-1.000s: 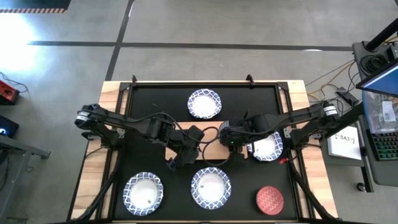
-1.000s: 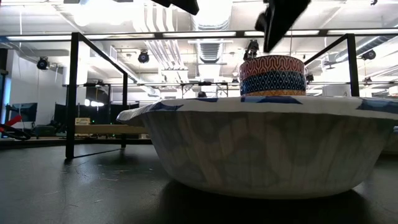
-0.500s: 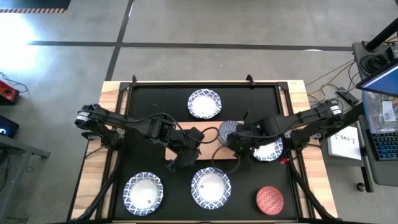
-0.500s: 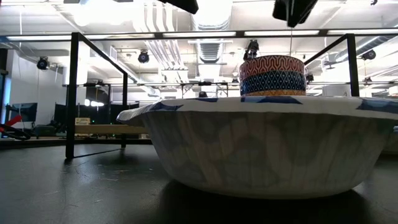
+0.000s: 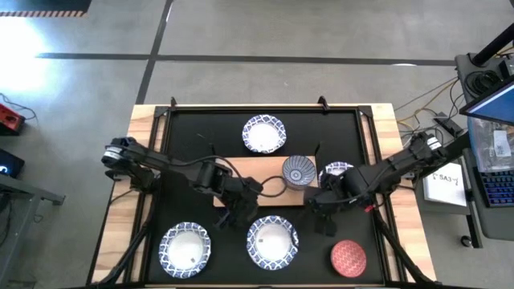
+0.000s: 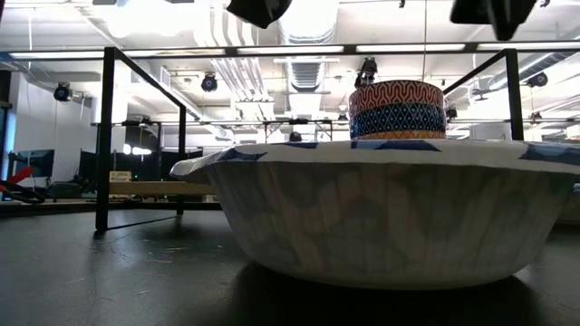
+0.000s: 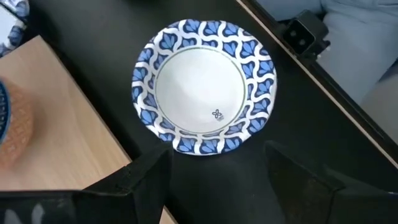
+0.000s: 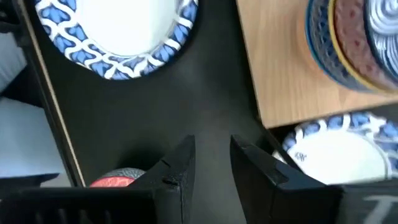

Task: Place and stack bowls onto a shelf
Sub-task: Stack the small orange and gray patterned bowl on top of the small dark blue and red patterned bowl

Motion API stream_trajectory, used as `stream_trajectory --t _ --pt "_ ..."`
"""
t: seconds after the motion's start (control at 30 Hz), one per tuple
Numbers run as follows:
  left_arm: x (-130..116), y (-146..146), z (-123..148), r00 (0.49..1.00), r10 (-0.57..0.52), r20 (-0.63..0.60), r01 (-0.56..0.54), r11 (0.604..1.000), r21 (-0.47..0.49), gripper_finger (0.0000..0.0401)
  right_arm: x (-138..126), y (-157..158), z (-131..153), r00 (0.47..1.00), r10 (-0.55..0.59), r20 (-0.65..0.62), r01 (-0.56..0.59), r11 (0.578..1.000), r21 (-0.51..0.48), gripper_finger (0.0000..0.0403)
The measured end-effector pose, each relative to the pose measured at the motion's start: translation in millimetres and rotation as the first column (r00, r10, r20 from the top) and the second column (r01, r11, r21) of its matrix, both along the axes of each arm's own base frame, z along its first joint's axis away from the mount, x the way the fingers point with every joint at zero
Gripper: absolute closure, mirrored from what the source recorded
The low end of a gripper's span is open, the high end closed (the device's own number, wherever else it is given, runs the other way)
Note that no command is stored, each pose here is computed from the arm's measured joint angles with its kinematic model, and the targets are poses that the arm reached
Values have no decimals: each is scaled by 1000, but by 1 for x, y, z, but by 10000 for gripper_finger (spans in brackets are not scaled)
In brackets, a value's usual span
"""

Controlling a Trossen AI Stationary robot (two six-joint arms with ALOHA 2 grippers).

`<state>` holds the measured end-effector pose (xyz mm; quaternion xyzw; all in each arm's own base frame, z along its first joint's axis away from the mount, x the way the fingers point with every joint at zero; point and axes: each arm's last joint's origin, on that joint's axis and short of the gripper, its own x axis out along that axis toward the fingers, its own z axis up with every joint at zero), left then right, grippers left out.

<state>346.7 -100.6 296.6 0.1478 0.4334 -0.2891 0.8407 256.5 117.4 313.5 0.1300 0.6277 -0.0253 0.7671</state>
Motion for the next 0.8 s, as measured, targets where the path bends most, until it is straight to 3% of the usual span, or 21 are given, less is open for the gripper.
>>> stream_trajectory --t 0.33,0.6,0.8 --pt "-16 10 18 1000 -1 27 0 998 61 170 -5 6 0 980 -196 -39 198 979 42 313" --pt "-31 15 21 999 1 -45 5 993 118 170 -8 14 -11 947 -309 -94 313 949 34 314" --pt "-43 18 24 992 -93 -87 107 978 181 170 -19 22 -33 848 -500 -177 506 863 -12 314"
